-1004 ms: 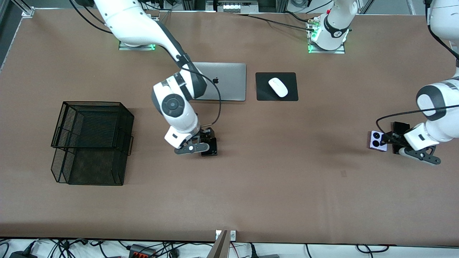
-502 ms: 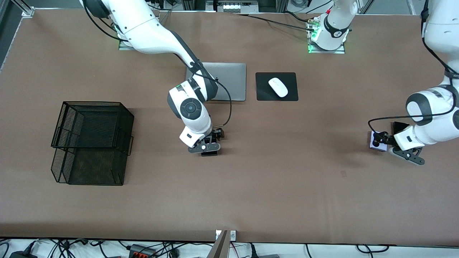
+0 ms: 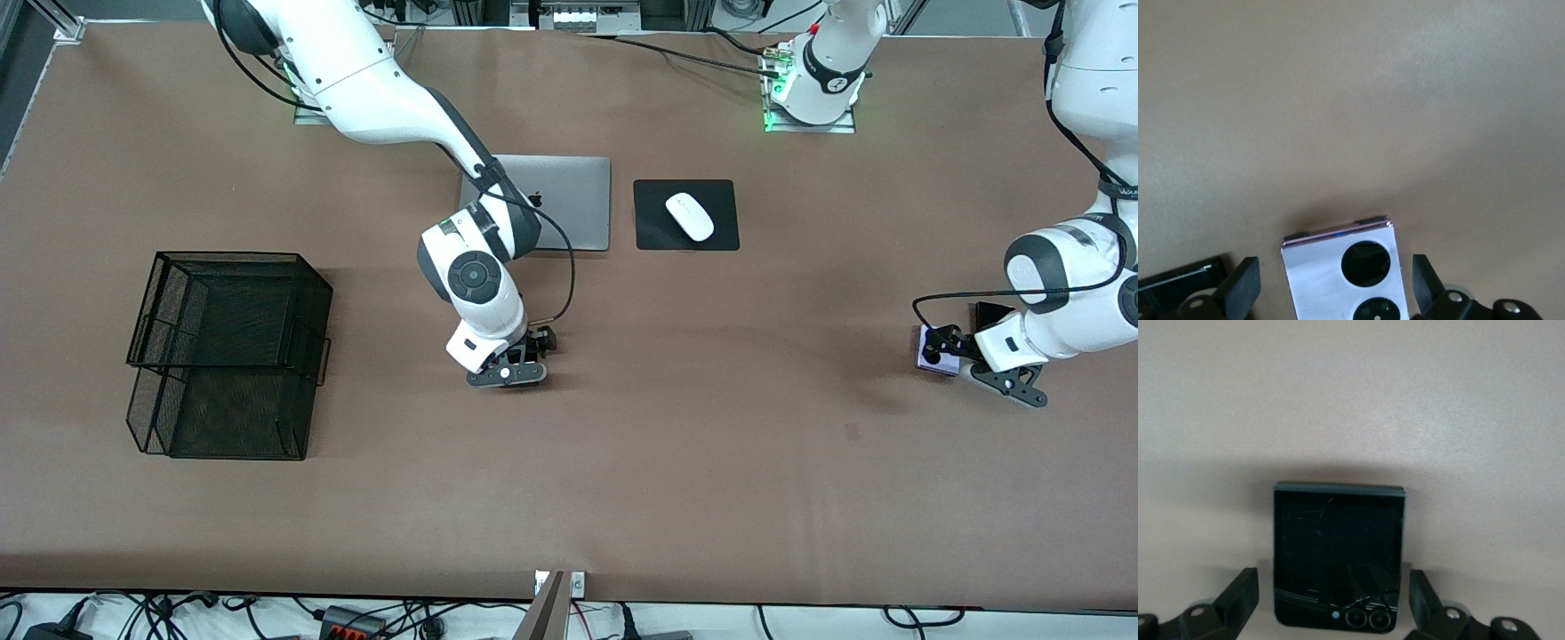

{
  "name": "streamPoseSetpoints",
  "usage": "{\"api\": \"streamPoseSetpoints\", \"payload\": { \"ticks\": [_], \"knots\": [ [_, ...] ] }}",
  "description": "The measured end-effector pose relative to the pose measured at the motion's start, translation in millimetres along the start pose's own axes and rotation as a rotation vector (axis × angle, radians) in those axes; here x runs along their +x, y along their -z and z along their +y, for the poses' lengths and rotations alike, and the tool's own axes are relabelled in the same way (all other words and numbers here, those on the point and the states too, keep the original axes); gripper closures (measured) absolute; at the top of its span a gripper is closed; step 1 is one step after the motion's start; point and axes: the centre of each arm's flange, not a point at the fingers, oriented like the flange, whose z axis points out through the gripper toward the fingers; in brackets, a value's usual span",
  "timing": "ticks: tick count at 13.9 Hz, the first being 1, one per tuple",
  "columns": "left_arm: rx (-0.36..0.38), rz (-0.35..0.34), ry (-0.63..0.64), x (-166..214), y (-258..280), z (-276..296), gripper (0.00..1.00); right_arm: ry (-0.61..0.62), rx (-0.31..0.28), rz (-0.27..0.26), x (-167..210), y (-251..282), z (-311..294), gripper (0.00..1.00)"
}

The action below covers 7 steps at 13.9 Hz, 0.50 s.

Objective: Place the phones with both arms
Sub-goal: 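Drop the black flip phone into the basket with the right gripper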

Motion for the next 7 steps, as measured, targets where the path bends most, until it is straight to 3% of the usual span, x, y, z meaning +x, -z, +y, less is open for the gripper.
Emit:
{"api": "streamPoseSetpoints", "payload": {
  "ticks": [7],
  "knots": [
    [-0.039, -0.047, 0.113, -12.3, -16.7, 4.6, 0.00, -0.001, 0.012, 0.044, 5.5, -3.5, 2.6, 0.00]
  ]
}}
